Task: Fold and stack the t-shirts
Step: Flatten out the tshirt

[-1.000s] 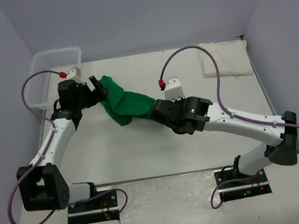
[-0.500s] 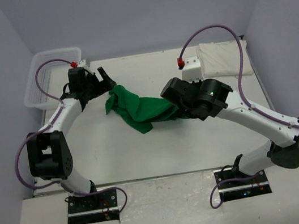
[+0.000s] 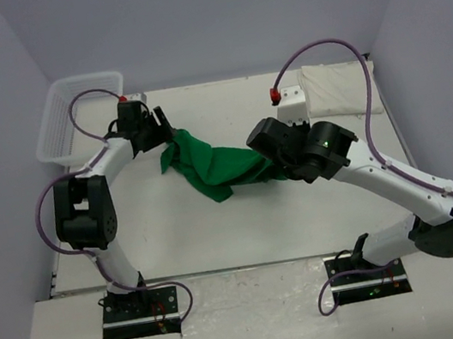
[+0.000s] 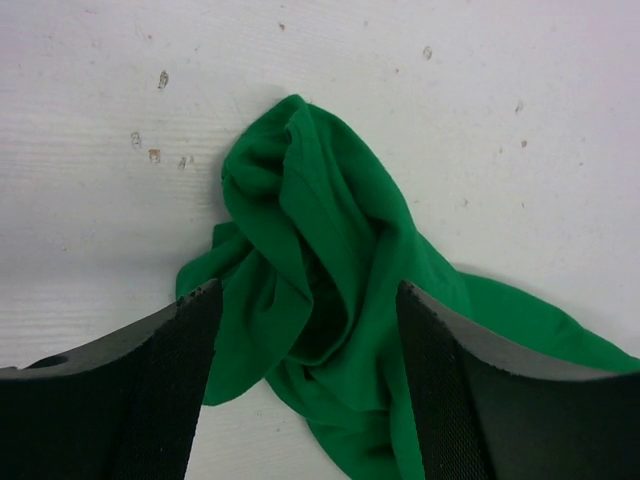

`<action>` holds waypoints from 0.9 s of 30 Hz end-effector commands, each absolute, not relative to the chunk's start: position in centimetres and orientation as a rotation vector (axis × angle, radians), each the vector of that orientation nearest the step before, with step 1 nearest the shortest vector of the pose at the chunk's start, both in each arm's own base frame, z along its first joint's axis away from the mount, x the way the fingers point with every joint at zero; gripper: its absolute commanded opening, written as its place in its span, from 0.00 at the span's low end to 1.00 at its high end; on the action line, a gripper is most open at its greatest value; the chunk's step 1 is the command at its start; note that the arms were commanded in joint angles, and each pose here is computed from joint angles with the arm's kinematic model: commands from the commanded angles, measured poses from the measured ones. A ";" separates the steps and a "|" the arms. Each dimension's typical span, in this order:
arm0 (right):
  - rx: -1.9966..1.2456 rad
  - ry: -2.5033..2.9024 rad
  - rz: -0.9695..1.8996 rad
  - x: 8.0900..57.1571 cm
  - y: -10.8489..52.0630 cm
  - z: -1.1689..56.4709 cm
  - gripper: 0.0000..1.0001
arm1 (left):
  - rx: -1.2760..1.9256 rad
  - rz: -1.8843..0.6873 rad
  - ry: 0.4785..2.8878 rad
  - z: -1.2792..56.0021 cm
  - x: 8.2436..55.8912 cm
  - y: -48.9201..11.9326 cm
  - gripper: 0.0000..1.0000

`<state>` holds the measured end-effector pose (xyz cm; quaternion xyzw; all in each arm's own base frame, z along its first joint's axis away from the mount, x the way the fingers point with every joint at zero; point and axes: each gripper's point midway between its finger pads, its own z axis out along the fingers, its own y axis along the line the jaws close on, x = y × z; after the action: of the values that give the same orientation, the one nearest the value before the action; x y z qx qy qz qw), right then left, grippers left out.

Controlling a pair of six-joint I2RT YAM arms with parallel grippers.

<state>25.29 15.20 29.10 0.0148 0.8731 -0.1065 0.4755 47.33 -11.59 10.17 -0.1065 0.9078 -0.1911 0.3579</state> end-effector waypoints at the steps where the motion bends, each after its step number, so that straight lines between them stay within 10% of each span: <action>1: 0.070 2.094 -0.208 25.5 15.1 30.4 0.00 | -0.245 -0.378 2.325 11.2 47.4 -11.3 0.71; 27: 0.031 2.109 -0.151 24.9 15.0 29.6 0.00 | -0.322 -0.086 2.387 6.9 44.8 -9.3 0.56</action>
<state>24.75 15.20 28.95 0.0058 0.8741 -0.0702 0.4807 43.70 -9.04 5.79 -0.1219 0.9329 -0.0250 0.3379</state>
